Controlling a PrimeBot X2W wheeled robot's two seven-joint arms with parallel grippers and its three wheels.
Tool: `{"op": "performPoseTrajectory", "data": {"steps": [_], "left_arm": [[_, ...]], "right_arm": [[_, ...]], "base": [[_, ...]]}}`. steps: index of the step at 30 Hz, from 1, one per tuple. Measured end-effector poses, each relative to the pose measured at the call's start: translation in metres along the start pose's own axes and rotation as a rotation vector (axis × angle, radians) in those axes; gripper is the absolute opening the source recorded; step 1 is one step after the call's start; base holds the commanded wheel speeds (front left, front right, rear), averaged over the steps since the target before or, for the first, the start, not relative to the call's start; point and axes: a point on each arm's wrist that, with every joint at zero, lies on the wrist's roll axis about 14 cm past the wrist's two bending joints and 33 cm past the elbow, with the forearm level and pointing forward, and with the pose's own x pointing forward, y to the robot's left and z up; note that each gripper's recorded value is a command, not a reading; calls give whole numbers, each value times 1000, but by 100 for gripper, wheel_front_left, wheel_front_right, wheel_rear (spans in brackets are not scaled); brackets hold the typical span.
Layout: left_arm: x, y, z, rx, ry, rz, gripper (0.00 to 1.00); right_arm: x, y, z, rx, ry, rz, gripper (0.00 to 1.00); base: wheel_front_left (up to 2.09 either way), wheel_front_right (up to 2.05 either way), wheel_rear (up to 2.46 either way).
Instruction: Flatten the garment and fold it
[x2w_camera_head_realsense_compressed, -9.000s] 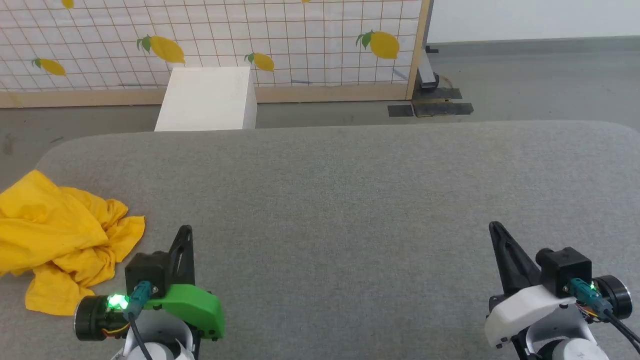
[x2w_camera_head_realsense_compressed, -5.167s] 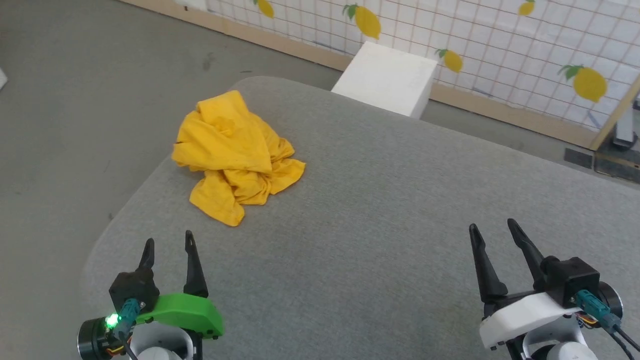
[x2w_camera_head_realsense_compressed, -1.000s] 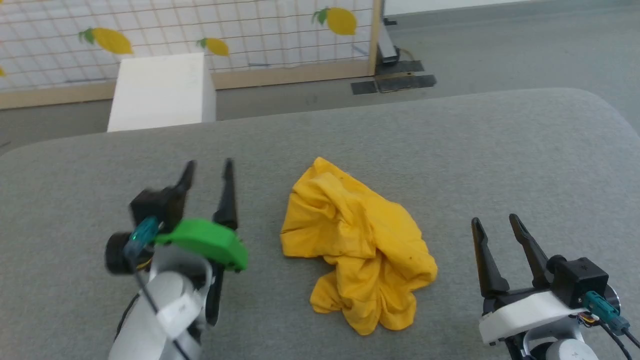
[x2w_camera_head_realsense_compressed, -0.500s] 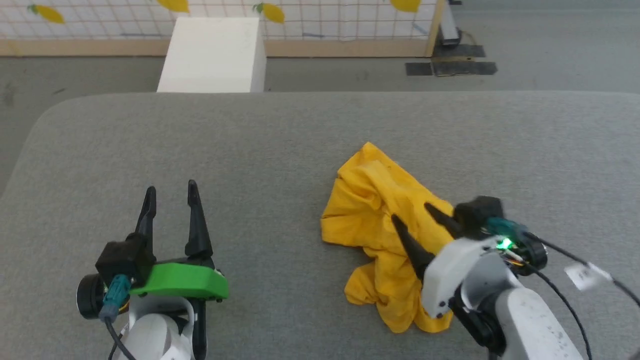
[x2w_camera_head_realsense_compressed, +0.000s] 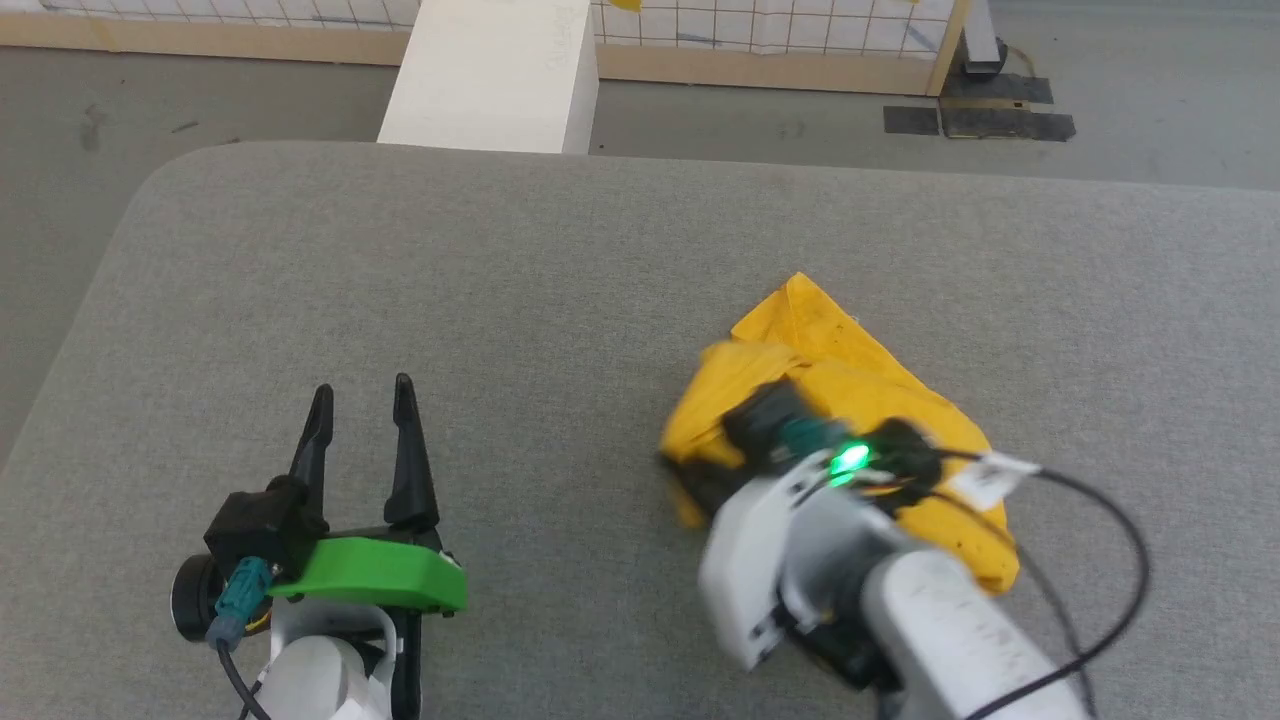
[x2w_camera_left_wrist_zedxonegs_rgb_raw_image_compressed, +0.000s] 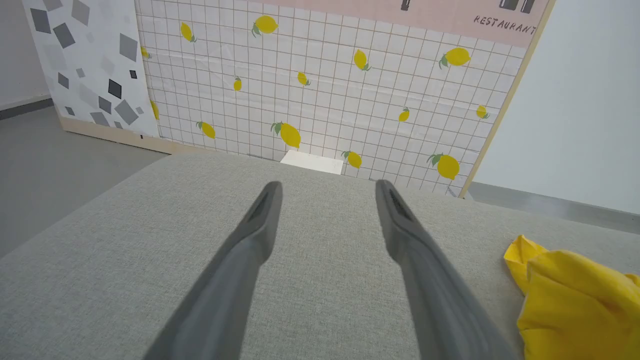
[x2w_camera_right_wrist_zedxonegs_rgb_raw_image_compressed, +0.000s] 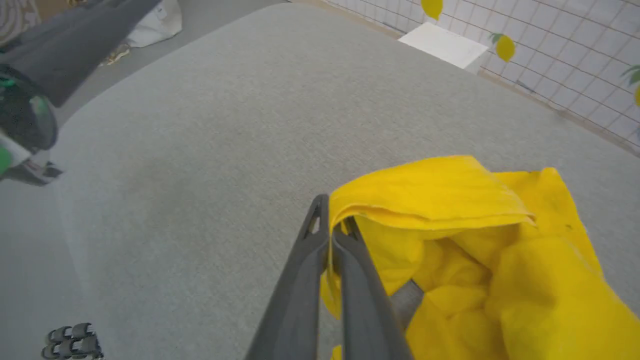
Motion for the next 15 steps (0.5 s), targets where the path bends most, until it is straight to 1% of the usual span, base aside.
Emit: {"op": "performPoseTrajectory", "data": {"steps": [3,4,5,7,9,11,13,15], "left_arm": [[-1,2,-1,9,3,1,100],[-1,2,-1,10,5,1,100],[-2,3,-2,10,8,3,100],[-2,3,-3,9,12,1,100],[-2,3,-4,8,13,-1,100],[-1,1,-4,6,13,-5,100],[0,-1,-4,2,11,-12,100],[0,-5,-5,-2,13,-22,100]], "right_arm": [[6,44,-4,-18,21,140,0],[7,54,-6,-8,28,174,0],[7,62,-8,11,28,205,0],[7,62,3,32,-26,214,0],[7,44,31,35,-133,173,0],[2,11,68,34,-264,89,0],[-12,-37,99,16,-373,-42,0],[-27,-83,113,-5,-410,-176,0]], "base": [[0,0,0],[0,0,0],[0,0,0],[0,0,0],[0,0,0],[0,0,0],[0,0,0],[0,0,0]]}}
